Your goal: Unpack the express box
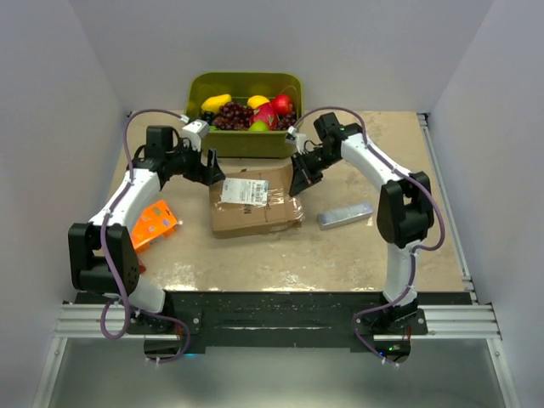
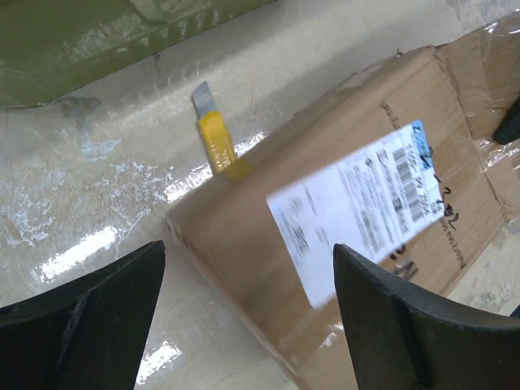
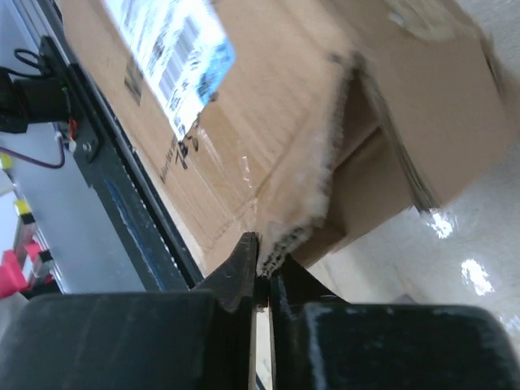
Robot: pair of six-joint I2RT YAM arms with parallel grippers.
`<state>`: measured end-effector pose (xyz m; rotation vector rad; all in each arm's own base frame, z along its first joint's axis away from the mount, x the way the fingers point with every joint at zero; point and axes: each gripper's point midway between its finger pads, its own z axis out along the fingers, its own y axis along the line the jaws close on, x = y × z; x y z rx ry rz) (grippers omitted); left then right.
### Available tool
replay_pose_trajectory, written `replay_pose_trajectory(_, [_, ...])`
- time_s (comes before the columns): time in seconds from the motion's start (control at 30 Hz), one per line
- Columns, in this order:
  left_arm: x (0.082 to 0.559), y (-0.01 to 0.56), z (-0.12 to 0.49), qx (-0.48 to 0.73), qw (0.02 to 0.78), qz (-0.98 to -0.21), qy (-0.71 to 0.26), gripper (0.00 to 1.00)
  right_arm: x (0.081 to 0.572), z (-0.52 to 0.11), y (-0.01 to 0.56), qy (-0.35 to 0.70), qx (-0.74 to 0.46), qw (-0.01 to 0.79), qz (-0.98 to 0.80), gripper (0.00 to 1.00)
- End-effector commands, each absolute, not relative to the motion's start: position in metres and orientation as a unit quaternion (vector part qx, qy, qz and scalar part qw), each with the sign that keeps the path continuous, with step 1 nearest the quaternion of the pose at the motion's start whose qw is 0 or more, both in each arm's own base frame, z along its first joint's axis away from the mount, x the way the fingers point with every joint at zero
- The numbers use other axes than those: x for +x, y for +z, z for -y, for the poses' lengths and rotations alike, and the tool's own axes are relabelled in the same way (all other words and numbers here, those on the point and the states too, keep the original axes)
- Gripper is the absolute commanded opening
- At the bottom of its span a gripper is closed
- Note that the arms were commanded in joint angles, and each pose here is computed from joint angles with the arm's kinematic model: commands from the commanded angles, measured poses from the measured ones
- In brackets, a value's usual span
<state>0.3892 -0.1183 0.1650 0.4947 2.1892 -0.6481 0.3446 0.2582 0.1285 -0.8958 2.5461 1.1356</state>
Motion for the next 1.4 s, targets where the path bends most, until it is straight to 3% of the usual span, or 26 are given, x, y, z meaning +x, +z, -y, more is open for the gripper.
replay_pose_trajectory(0.0, [0.408, 0.19, 0.118, 0.197, 0.429, -0.842, -0.263, 0.88, 0.355, -0.25, 0.196, 0.348, -0.38, 0.212, -0.831, 0.0])
replay_pose_trajectory(0.2, [0.431, 0.215, 0.115, 0.196, 0.458, -0.825, -0.267, 0.88, 0.356, -0.201, 0.295, 0.182, -0.531, 0.336, -0.756, 0.0])
replay_pose_trajectory(0.4, [0.446, 0.21, 0.124, 0.197, 0.443, -0.822, -0.3, 0.88, 0.363, -0.155, 0.363, 0.003, -0.576, 0.437, -0.691, 0.0])
replay_pose_trajectory(0.8, [0.461, 0.215, 0.135, 0.177, 0.439, -0.813, -0.341, 0.87, 0.389, -0.056, 0.365, -0.358, -0.66, 0.335, -0.57, 0.0])
replay_pose_trajectory(1.2, [0.452, 0.209, 0.136, 0.168, 0.432, -0.815, -0.349, 0.87, 0.419, -0.047, 0.368, -0.421, -0.608, 0.351, -0.575, 0.0])
replay_pose_trajectory(1.37, [0.453, 0.21, 0.137, 0.162, 0.432, -0.814, -0.354, 0.87, 0.427, -0.055, 0.339, -0.42, -0.636, 0.338, -0.553, 0.0])
